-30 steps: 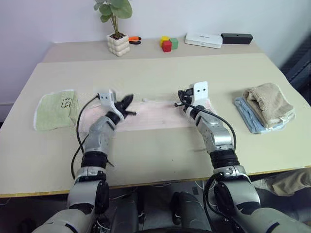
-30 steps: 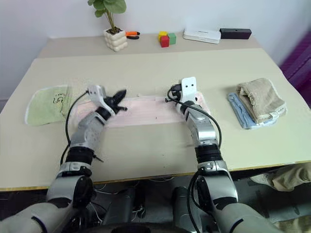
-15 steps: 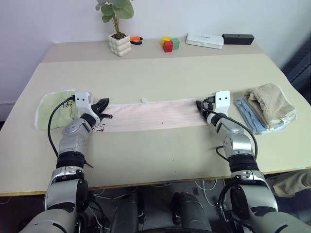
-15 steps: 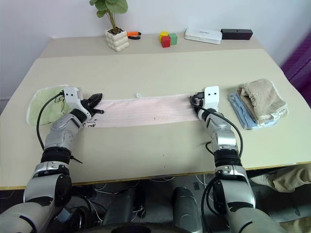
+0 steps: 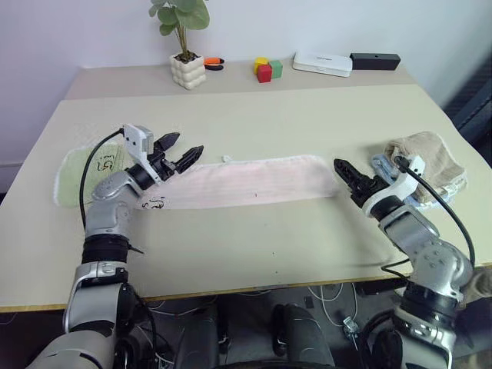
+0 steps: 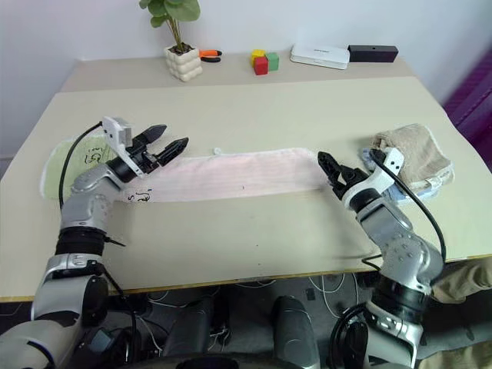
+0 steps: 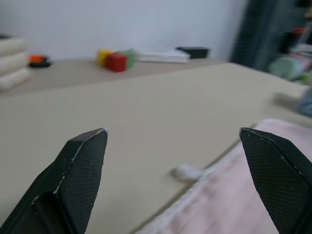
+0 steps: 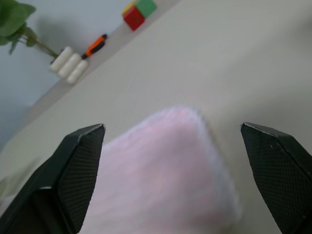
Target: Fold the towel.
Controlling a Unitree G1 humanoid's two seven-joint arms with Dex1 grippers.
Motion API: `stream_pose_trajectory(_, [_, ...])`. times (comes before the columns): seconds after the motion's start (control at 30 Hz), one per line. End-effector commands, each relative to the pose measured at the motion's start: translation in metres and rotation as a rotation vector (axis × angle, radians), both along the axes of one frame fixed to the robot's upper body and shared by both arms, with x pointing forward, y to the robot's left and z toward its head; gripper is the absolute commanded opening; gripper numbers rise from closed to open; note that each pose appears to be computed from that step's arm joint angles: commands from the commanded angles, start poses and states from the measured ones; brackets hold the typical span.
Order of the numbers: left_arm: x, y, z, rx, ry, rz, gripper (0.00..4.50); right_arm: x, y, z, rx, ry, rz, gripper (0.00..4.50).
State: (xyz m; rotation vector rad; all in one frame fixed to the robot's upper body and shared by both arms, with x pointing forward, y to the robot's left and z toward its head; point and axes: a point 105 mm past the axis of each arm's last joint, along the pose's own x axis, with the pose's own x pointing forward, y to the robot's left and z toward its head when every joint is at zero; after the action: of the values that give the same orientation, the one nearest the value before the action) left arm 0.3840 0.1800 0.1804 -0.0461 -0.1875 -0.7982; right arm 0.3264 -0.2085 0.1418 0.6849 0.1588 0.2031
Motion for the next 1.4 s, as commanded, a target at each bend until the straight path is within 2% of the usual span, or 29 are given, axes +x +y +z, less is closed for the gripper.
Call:
stream_pose_trajectory(0.03, [-0.028, -0.011, 0.020, 0.039, -0.060, -0.229, 4.44, -0.017, -0.001, 0.001, 0.095, 0.033, -0.044, 4.50])
stream_pose_trajectory(0.23, [-0.052, -0.008, 0.013, 0.099, 0.037, -0.400, 4.44, -0.023, 0.012, -0.012, 0.262, 0.113, -0.011, 4.50])
stream_pose_trajectory(0.4, [-0.060, -0.008, 0.016, 0.132, 0.015, -0.423, 4.44, -0.016, 0.016, -0.022, 0.338, 0.158, -0.009, 4.50])
stream_pose_trajectory(0.7, [-0.068, -0.005, 0.015, 0.131, 0.010, -0.383, 4.44, 0.005, 0.018, -0.038, 0.339, 0.195, -0.039, 4.50])
stream_pose_trajectory(0.8, [-0.069, -0.005, 0.015, 0.131, 0.012, -0.367, 4.50, 0.016, 0.011, -0.041, 0.365, 0.199, -0.091, 3.63])
stream_pose_trajectory(1.03, [-0.070, -0.004, 0.014, 0.134, 0.005, -0.341, 4.50, 0.044, -0.002, -0.041, 0.395, 0.178, -0.196, 0.02])
stream_pose_trajectory(1.2, [-0.068, -0.004, 0.013, 0.138, 0.002, -0.325, 4.50, 0.044, -0.018, -0.025, 0.321, 0.129, -0.229, 0.02])
stream_pose_trajectory(1.4, [-0.063, -0.004, 0.013, 0.135, -0.016, -0.312, 4.50, 0.027, -0.037, 0.000, 0.019, 0.078, -0.189, 0.02])
